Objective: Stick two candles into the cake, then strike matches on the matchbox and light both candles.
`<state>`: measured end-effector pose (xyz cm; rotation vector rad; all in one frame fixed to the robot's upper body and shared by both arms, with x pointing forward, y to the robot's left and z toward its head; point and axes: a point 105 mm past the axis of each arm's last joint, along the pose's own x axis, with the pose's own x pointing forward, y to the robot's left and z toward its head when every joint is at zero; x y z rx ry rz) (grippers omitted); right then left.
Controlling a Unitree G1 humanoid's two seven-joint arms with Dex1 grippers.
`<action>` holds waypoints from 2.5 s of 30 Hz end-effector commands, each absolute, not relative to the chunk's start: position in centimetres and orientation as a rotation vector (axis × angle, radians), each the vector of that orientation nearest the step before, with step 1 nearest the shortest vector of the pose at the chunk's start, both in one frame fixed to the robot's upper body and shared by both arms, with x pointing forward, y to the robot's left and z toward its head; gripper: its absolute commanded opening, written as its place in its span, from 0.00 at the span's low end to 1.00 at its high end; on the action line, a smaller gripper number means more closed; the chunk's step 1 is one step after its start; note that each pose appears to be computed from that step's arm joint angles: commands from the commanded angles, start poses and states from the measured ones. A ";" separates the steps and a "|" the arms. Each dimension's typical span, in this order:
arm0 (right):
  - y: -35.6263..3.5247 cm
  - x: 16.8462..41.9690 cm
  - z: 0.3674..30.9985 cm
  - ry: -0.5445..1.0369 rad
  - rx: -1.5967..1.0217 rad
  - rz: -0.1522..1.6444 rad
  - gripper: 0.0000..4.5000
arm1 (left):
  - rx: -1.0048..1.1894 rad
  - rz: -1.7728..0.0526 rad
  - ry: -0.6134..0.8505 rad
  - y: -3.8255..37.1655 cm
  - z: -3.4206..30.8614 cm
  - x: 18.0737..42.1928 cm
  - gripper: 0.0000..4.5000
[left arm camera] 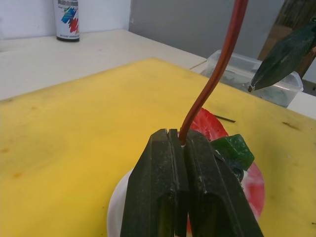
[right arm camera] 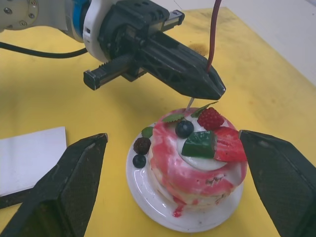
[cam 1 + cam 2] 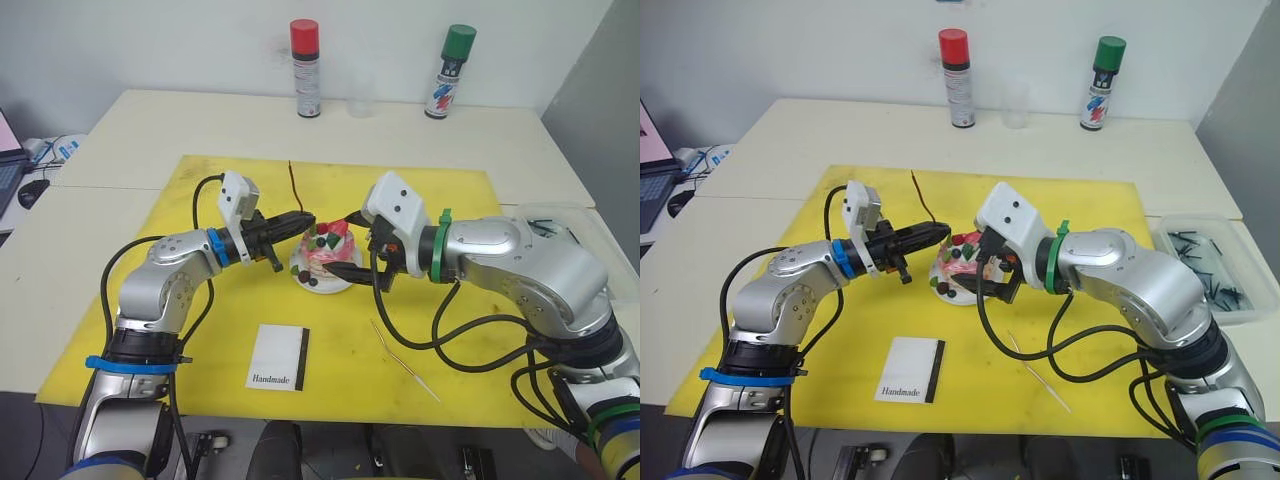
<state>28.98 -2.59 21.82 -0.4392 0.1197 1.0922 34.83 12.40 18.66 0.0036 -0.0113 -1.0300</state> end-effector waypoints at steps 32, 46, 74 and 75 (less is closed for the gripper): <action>-3.2 29.7 23.4 -0.009 -0.411 0.993 1.00 | -0.017 -0.921 -0.036 15.4 16.9 34.6 0.82; -6.2 28.1 26.0 -0.074 -0.322 1.025 1.00 | 0.176 -1.059 0.107 18.0 19.5 29.4 0.99; -12.4 16.5 9.4 0.546 -0.362 0.832 0.79 | 0.307 -1.671 0.189 11.1 16.0 19.0 1.00; -12.3 16.5 9.2 0.553 -0.363 0.829 0.70 | 0.308 -1.671 0.188 11.1 15.9 18.9 1.00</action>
